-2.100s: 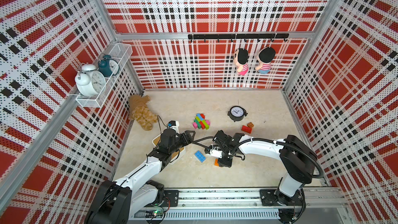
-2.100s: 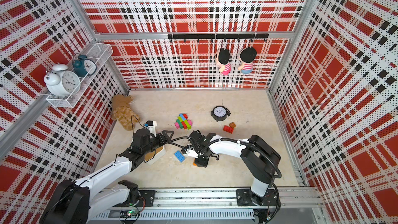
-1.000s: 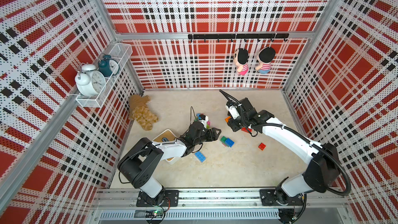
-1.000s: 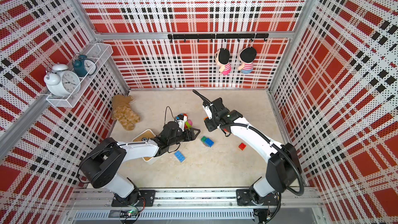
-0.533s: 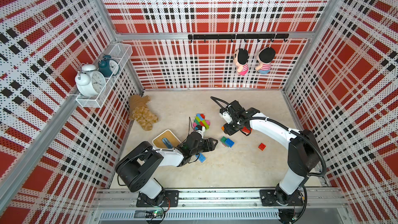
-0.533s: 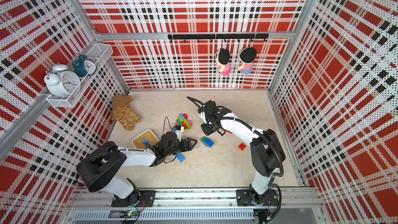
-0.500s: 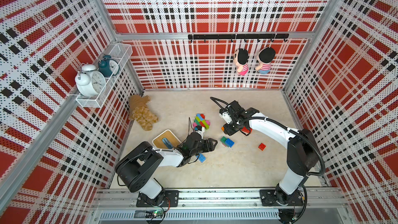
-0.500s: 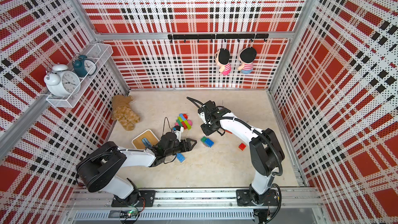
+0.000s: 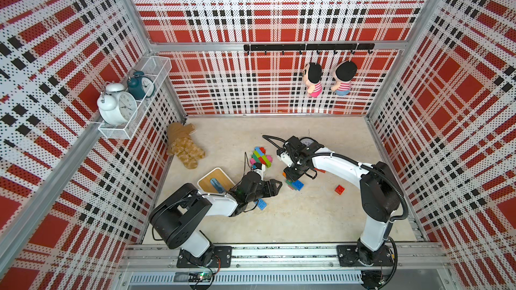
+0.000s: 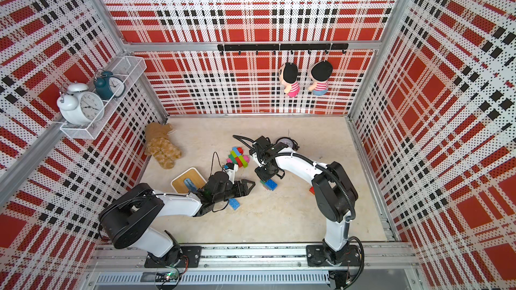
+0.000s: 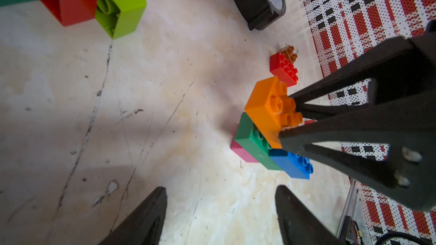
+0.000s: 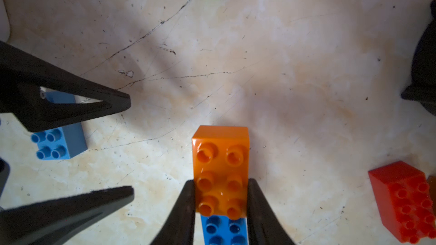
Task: Assemble a heart with building blocks
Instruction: Assemble the building block at the center of the board.
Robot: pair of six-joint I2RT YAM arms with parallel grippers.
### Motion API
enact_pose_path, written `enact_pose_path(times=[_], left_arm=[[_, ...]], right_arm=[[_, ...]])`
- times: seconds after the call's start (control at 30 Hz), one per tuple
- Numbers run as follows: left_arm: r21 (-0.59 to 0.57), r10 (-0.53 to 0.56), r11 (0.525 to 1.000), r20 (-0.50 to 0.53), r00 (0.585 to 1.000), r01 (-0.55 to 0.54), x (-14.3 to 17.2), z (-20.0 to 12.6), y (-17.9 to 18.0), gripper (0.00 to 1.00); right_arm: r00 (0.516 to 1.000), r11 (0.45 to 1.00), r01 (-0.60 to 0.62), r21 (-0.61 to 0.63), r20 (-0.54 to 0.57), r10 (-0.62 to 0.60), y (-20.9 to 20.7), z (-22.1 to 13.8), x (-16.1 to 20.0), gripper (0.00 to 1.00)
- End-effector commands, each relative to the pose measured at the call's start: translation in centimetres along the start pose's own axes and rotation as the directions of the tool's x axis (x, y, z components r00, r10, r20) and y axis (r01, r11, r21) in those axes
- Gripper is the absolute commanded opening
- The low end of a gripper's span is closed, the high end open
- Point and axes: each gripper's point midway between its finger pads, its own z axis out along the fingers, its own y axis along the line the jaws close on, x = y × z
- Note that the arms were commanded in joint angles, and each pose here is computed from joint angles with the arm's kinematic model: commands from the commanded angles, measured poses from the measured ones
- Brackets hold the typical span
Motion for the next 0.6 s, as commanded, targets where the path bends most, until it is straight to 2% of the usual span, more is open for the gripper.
enact_pose_path(times=[0.0,0.57], left_arm=[[0.029,0.024,0.999,0.018,1.000,-0.025,-0.6,0.1,-1.0,0.76],[0.031,0.035,0.999,0.032,0.999,-0.036,-1.1,0.0,-1.3,0.75]], right_arm=[[0.999,0.999,0.030,0.017,-0.025,-0.030,-0.1,0.1,0.2,0.00],[0.993,0.999,0.038,0.008,-0.108,-0.037,0.3,1.4,2.3,0.00]])
